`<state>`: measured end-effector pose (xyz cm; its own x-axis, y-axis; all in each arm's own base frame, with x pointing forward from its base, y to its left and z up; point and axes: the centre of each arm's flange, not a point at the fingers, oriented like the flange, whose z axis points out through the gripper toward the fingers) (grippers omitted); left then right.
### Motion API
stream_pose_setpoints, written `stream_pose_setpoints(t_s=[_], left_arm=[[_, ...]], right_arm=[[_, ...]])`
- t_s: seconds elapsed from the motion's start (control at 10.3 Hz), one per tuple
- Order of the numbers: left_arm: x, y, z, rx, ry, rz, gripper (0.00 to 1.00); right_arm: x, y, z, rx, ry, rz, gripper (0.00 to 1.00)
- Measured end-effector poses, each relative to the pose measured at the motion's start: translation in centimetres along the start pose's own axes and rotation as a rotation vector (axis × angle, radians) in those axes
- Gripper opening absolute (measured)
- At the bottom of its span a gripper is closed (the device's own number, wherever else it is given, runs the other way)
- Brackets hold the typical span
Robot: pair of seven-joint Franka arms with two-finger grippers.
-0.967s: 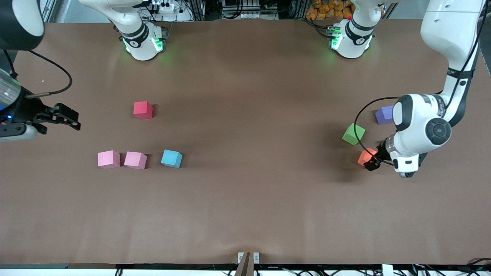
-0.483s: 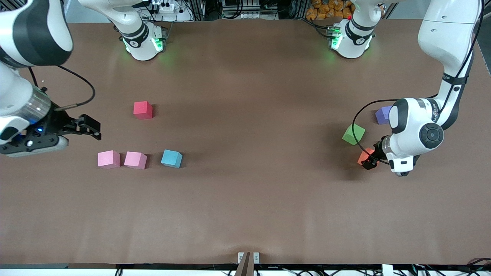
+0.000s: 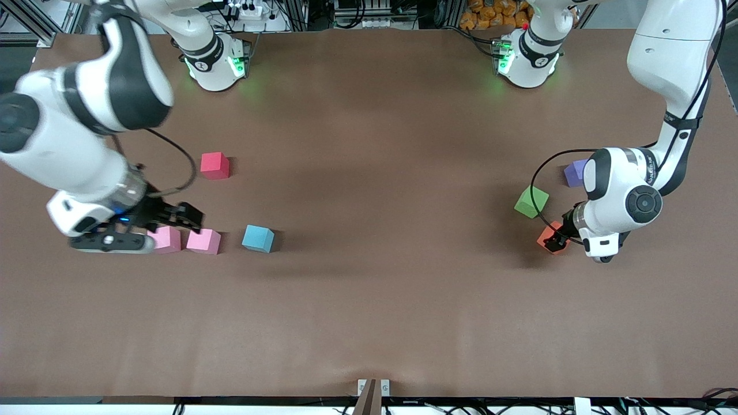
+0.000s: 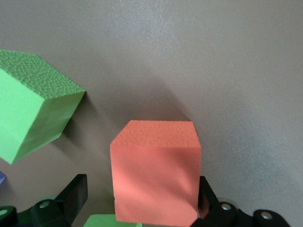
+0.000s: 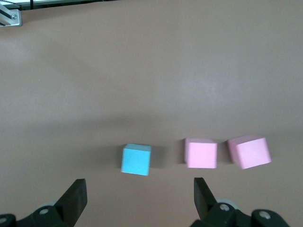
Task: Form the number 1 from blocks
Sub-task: 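Grasp the orange cube with the left gripper while the right gripper reaches the cyan cube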
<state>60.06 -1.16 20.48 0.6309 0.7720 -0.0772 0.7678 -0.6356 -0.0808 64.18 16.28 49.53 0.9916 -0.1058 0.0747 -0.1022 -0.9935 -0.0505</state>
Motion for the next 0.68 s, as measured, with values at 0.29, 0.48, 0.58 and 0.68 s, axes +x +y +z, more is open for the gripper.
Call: stream_pose_setpoints(t_s=[0.29, 0.48, 0.58, 0.68], left_arm=[[0.4, 0.2, 1.3, -0.025, 0.015, -0.010, 1.00], [0.4, 0.2, 1.7, -0.022, 0.021, -0.005, 1.00], [0.4, 0.2, 1.7, -0.019, 0.025, 0.000, 0.99], [0.4, 0.2, 1.7, -0.015, 0.031, 0.009, 0.86]], right_arm=[[-1.4, -1.1, 4.4, -0.010, -0.023, 0.027, 1.00], [-2.1, -0.6, 6.6, -0.027, -0.061, 0.071, 1.00], [-2.5, -0.9, 7.7, -0.037, -0.079, 0.111, 1.00], [-2.8, -1.5, 9.0, -0.048, -0.097, 0.152, 1.00]])
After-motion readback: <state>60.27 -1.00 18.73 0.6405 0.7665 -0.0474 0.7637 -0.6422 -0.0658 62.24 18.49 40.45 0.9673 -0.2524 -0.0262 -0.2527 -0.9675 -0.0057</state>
